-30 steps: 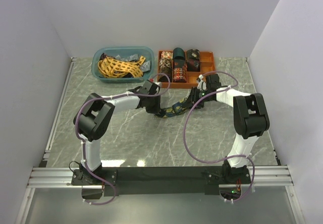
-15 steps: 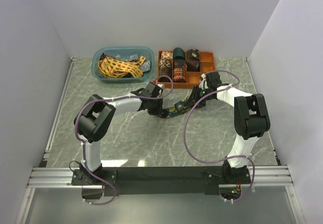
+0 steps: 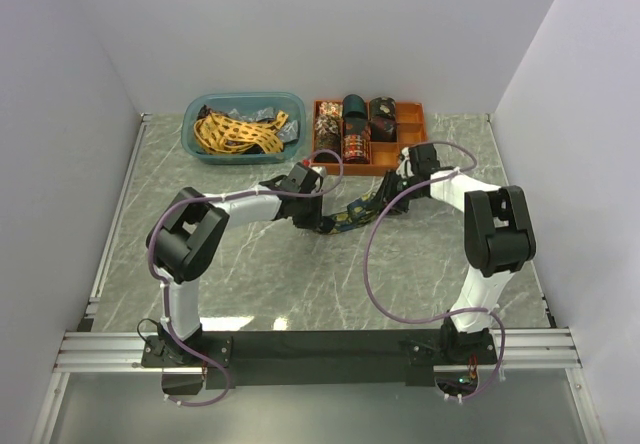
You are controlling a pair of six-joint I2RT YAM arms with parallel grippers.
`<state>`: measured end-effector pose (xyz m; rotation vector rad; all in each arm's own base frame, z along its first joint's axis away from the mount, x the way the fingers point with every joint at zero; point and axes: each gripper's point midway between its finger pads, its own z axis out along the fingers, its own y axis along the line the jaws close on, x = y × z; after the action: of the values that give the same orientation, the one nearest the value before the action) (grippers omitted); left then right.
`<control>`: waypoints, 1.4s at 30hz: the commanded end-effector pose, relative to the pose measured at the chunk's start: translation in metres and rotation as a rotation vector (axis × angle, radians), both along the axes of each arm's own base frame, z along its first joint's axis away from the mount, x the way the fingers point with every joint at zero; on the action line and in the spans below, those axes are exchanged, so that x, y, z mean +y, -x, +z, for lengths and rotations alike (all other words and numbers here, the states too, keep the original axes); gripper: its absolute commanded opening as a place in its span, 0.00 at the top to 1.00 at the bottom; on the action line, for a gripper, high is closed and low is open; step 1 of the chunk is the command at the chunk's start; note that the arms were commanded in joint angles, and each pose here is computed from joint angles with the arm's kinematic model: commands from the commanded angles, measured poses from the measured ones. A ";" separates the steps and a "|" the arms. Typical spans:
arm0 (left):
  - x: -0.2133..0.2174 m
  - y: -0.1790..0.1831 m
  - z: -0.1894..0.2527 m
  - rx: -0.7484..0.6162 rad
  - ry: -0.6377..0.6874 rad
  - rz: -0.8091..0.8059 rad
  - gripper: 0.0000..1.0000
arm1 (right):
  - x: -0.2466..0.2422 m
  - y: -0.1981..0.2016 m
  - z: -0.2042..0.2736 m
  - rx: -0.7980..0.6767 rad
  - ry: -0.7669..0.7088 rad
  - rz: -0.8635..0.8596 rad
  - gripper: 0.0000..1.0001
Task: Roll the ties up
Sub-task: Roll the tie
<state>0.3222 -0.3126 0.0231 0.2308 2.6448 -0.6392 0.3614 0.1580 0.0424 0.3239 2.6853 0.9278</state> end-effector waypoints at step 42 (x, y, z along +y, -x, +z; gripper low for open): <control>0.121 -0.008 0.038 -0.036 -0.022 0.322 0.15 | 0.058 0.008 -0.011 -0.272 1.172 0.394 0.77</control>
<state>0.3181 -0.1860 0.0415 -0.1736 2.6515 -0.4601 0.3834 0.2065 0.0574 -0.4967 2.3963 -0.7261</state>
